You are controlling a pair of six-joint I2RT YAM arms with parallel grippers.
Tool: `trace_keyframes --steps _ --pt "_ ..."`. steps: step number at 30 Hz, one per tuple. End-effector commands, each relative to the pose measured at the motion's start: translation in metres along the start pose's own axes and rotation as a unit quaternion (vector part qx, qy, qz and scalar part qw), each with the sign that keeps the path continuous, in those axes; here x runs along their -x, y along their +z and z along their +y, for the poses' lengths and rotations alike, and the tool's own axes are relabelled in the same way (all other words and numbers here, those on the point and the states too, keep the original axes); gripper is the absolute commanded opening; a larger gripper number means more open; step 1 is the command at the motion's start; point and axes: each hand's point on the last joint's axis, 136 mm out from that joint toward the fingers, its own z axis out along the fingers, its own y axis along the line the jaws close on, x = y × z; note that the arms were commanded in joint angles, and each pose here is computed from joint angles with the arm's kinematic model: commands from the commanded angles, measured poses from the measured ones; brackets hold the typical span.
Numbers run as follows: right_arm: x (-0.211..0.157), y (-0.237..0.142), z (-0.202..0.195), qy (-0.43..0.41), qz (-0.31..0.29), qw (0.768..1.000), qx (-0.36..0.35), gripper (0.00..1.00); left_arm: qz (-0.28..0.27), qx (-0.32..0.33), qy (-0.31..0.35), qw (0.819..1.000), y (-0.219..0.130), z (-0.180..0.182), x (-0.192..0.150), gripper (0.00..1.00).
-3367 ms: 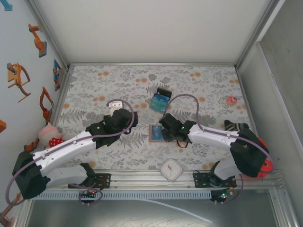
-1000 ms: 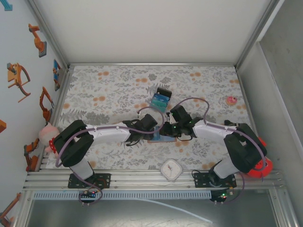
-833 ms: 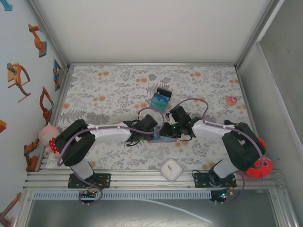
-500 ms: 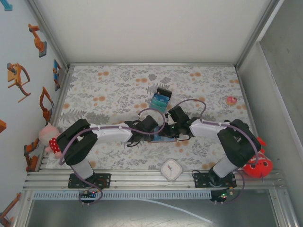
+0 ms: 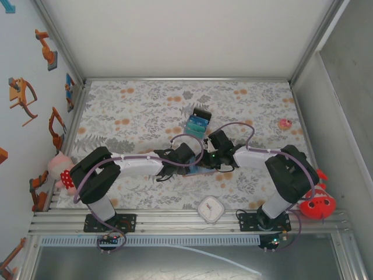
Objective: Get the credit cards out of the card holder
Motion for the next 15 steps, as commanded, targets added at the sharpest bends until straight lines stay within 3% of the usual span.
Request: trace_keyframes --steps 1,15 --pt "-0.001 0.001 -0.004 0.011 0.000 1.000 0.005 0.17 0.035 0.030 0.014 0.999 0.006 0.011 -0.020 0.63" --pt "-0.005 0.009 0.009 0.017 0.010 0.998 0.066 0.14 0.034 0.029 0.016 0.999 0.007 0.008 -0.018 0.62"
